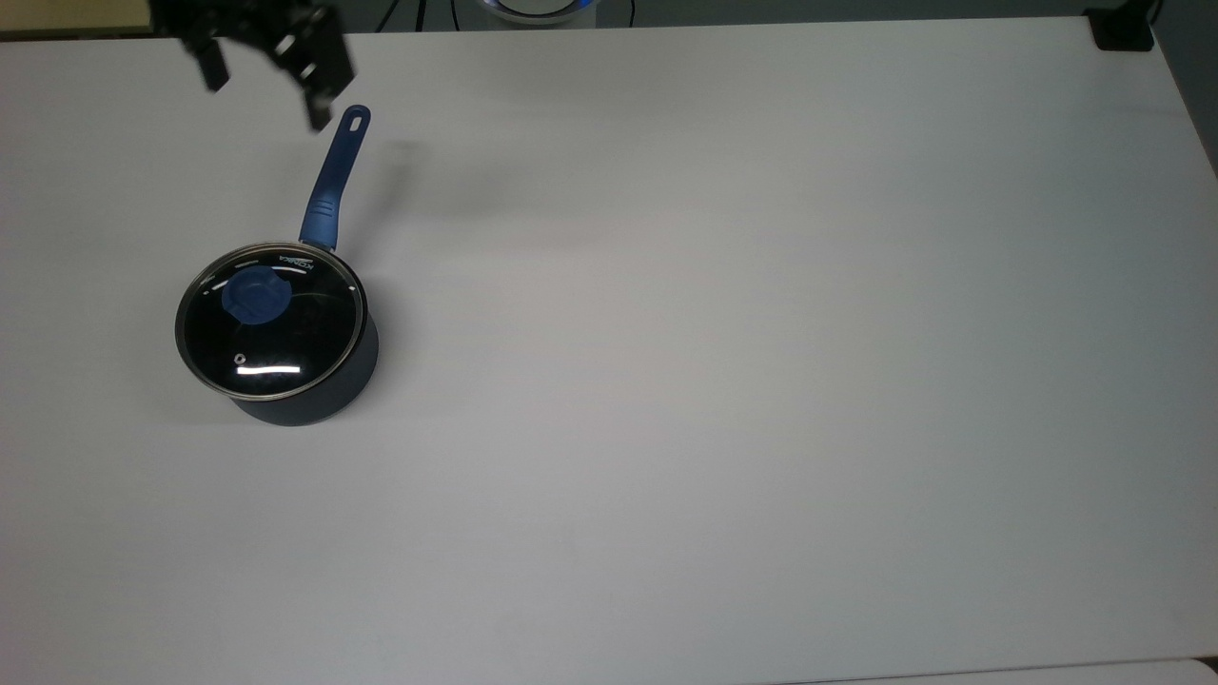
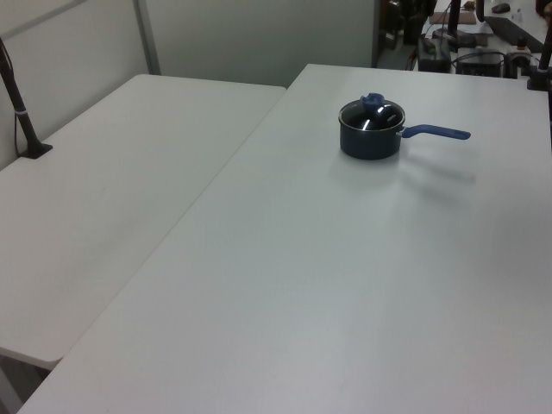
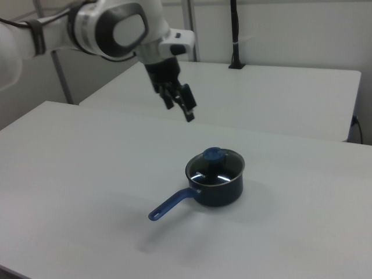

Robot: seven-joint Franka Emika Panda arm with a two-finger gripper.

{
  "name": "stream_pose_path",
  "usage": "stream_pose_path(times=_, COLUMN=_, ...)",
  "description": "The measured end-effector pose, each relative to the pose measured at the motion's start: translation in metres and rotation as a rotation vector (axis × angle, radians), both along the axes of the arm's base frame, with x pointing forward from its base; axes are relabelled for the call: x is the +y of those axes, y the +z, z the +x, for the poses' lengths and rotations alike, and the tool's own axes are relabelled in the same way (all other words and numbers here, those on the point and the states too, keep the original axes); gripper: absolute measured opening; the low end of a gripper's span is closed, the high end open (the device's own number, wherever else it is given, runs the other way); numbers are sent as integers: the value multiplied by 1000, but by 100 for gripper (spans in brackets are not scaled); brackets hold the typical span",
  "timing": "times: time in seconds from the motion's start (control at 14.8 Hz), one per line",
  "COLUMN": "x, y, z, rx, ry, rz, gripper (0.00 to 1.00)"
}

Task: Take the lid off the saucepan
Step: 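Move the gripper over the saucepan and lower it toward the blue lid knob, then align the open gripper around the blue knob of the glass lid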

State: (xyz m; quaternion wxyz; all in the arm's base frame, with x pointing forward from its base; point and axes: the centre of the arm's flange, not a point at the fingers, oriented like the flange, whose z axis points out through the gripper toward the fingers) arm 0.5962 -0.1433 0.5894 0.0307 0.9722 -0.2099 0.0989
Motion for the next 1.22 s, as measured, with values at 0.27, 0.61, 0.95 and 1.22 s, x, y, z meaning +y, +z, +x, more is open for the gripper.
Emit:
stream_pose_path(times=0.27, x=-26, y=-34, z=24, rx=-56, ry=-96, rz=-17, gripper=100)
stream_pose_path(times=0.61, x=-51, y=-58, z=34, rx=-78, ry=-155, rz=-29, gripper=100)
stream_pose_path(times=0.95, x=-44, y=-121, z=55, rx=10, ry=-122, rz=-31, gripper=100)
stream_pose_path(times=1.22, x=-39, y=-132, z=60, rx=4, ry=-127, rz=10, gripper=100)
